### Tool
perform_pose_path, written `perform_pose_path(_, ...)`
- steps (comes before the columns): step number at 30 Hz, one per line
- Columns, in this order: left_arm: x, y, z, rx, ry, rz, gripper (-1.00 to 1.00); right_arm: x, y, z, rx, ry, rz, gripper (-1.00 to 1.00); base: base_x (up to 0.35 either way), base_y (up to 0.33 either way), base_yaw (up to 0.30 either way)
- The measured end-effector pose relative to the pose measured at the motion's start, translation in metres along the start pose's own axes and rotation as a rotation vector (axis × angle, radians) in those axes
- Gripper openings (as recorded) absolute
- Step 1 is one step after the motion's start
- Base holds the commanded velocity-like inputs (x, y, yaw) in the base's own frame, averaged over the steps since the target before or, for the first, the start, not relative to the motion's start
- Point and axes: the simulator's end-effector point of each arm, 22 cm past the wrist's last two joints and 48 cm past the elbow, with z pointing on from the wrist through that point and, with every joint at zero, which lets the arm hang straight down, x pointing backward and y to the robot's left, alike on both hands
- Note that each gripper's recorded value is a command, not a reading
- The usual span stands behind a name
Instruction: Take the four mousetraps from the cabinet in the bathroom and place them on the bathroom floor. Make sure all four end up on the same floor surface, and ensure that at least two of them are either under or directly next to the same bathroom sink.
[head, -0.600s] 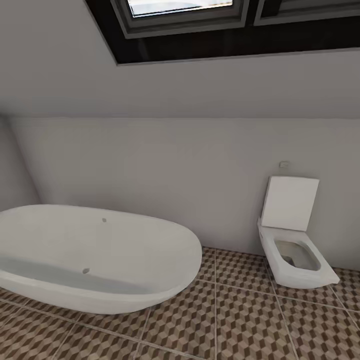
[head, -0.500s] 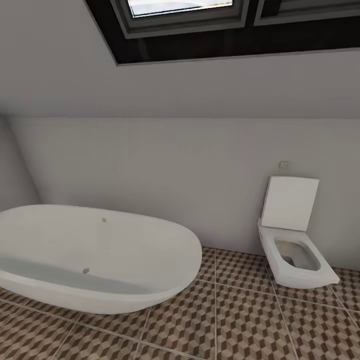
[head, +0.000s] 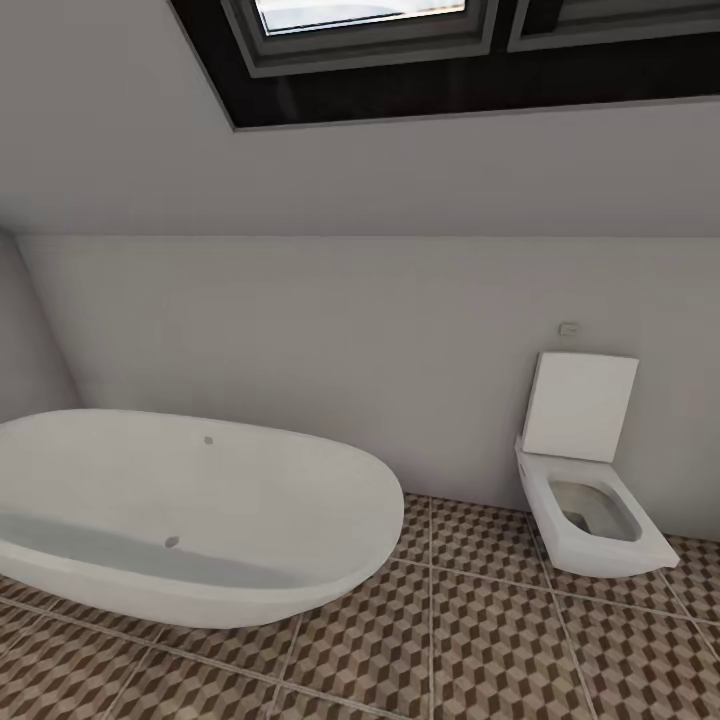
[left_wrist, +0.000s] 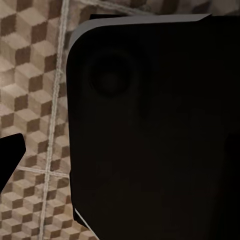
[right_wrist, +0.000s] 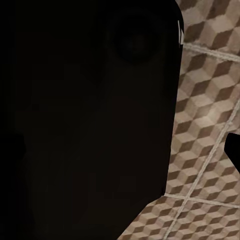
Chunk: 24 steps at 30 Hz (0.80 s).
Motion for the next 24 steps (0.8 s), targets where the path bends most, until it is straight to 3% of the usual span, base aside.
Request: perform_pose_path(24, -0.0054, 0.0010, 0.0000, -0.003, -0.022, -0.007, 1.00, 0.0000, 0.0001, 0.0000, 0.000, 0.000, -0.002, 1.00, 0.000, 0.000, 0.000)
